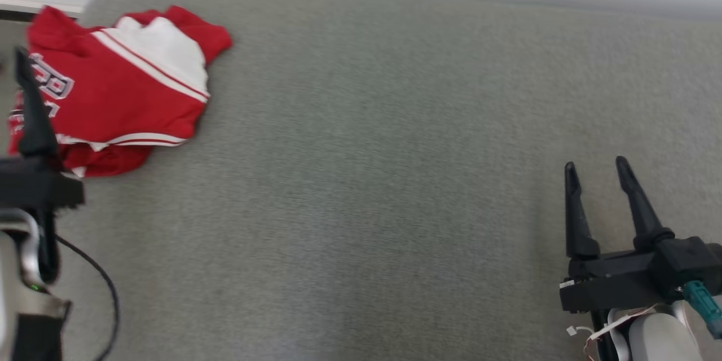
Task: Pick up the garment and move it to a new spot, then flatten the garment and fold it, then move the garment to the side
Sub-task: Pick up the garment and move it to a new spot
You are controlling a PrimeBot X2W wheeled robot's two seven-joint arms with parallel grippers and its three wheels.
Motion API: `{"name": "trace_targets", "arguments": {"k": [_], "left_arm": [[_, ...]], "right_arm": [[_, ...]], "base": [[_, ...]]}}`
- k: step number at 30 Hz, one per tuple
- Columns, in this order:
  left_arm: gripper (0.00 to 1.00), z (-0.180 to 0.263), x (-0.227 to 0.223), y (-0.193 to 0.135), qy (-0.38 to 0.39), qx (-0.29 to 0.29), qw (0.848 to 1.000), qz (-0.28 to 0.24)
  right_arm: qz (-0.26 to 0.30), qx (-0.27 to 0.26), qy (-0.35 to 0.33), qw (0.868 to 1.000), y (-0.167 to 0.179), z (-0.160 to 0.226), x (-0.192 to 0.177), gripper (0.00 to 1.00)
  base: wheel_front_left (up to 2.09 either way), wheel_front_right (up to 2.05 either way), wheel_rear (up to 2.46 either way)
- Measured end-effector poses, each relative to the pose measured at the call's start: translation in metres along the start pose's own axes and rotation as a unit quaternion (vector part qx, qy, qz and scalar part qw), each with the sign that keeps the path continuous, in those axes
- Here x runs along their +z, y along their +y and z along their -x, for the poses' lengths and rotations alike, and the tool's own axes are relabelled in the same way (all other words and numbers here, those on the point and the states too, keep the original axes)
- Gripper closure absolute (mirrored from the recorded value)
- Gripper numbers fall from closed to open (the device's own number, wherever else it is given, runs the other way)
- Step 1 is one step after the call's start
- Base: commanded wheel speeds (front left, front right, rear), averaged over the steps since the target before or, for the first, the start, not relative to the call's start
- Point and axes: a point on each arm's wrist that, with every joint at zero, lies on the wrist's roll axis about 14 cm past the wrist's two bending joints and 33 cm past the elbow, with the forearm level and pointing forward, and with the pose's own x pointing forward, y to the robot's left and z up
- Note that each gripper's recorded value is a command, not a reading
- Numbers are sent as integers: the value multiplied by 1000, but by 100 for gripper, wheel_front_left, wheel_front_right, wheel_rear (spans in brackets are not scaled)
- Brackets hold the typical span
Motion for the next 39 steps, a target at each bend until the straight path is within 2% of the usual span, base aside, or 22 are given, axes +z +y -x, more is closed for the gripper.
{"name": "trace_targets", "arguments": {"k": [5, 12, 19, 25, 29, 30, 31, 34, 39], "left_arm": [[0, -39, -28, -13, 34, -14, 999, 8], [0, -58, -105, -38, 153, -45, 987, -1], [0, -50, -177, -48, 276, -51, 960, -6], [0, -34, -215, -43, 359, -42, 932, -6], [0, -25, -225, -41, 392, -38, 919, -3], [62, -22, -227, -41, 399, -37, 916, -3], [100, -20, -229, -40, 404, -36, 914, 0], [100, -18, -231, -40, 411, -37, 911, -4], [100, -28, -219, -39, 377, -37, 925, -6]], "right_arm": [[13, -51, 15, 999, -38, 12, -11, 0], [25, -92, 38, 995, -70, 24, -28, 0], [35, -113, 59, 991, -88, 33, -42, 0], [40, -122, 64, 990, -94, 37, -44, 0], [39, -121, 61, 990, -92, 38, -40, 0], [39, -121, 60, 990, -92, 38, -39, 0], [40, -122, 59, 990, -92, 38, -38, 0], [40, -122, 58, 990, -92, 39, -36, 0], [40, -124, 55, 990, -92, 41, -32, 0]], "base": [[0, 0, 0], [0, 0, 0], [0, 0, 0], [0, 0, 0], [0, 0, 0], [0, 0, 0], [0, 0, 0], [0, 0, 0], [0, 0, 0]]}}
